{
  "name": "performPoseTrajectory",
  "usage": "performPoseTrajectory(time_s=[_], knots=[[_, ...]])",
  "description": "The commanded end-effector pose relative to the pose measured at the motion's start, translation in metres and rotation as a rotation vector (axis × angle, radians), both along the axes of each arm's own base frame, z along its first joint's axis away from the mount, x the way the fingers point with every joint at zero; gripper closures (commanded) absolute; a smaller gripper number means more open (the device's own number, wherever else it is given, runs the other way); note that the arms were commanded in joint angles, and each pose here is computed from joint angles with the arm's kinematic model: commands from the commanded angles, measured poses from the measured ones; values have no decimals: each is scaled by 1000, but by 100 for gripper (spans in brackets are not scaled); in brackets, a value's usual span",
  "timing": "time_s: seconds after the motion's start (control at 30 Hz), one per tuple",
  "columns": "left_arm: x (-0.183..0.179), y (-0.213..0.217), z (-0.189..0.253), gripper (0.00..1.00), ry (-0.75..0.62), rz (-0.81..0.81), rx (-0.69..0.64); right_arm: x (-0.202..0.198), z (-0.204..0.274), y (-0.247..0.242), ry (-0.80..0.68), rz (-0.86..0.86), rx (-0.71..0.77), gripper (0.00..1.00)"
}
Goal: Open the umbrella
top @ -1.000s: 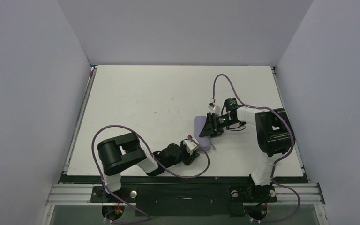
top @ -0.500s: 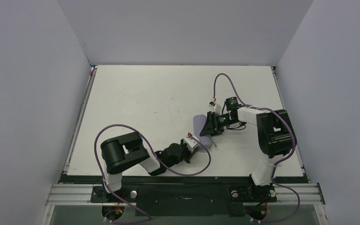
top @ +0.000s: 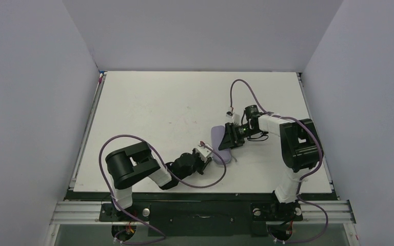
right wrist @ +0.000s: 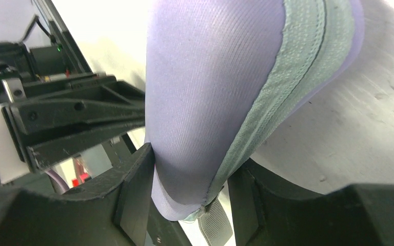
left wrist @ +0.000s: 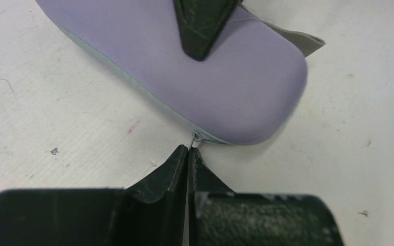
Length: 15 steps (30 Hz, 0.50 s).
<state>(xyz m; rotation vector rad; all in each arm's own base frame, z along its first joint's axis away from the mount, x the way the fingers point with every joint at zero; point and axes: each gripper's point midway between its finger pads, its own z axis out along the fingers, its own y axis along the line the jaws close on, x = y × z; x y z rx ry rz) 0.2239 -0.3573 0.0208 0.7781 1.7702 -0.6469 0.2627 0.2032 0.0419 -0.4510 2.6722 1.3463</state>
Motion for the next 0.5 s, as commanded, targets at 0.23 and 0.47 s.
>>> performPoseTrajectory(time_s=[0.23, 0.47], knots=[[51, 18, 19, 100, -83, 99, 0, -53, -26, -26, 71, 416, -150, 100], [67, 36, 17, 100, -73, 151, 24, -47, -34, -35, 73, 543, -241, 98]])
